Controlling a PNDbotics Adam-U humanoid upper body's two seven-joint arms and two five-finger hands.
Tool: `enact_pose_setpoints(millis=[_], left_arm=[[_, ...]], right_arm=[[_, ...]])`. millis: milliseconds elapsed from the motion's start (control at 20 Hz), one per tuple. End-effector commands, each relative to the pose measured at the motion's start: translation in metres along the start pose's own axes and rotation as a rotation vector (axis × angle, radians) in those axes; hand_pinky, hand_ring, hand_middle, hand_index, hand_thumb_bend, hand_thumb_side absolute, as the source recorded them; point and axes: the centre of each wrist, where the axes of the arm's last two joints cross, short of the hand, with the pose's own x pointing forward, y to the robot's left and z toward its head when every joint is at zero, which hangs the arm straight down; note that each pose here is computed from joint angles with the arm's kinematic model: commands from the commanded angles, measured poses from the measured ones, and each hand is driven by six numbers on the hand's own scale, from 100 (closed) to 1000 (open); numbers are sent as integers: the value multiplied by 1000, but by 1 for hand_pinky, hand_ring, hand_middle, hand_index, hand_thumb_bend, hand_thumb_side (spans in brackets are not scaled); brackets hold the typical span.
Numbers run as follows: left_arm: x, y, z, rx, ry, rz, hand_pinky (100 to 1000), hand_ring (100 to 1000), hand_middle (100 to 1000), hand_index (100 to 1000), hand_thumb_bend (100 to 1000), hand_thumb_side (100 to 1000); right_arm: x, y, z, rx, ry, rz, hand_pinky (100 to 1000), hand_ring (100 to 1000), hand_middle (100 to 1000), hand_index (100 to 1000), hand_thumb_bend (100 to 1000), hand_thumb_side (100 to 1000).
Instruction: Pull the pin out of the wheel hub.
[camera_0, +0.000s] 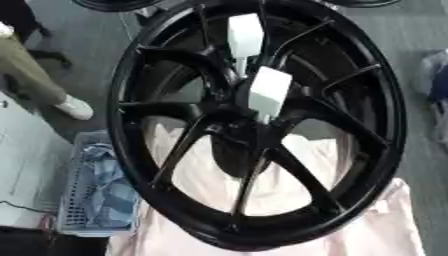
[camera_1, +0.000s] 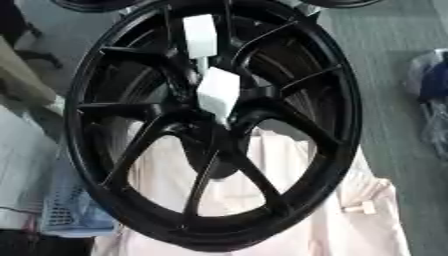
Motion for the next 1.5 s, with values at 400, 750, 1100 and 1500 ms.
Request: enact_pose_setpoints(millis=[400,750,1100,1500], left_arm=[[4,17,5,21,-43,-10,853,826,736,832,124,619],[32,18,13,129,-211,162,799,719,593,749,100,701],[74,7,43,210,-479,391,777,660,543,718,100,706],[104,-31,84,260,-711,613,777,660,545,716,100,697]], right_arm=[[8,-1,-6,13,-32,0,665,800,764,745,100,498],[9,-1,-7,18,-36,1,666,800,764,745,100,492],[9,-2,-7,15,-38,3,665,800,764,745,100,487],[10,-2,-10,11,-62,5,665,802,766,746,100,471]])
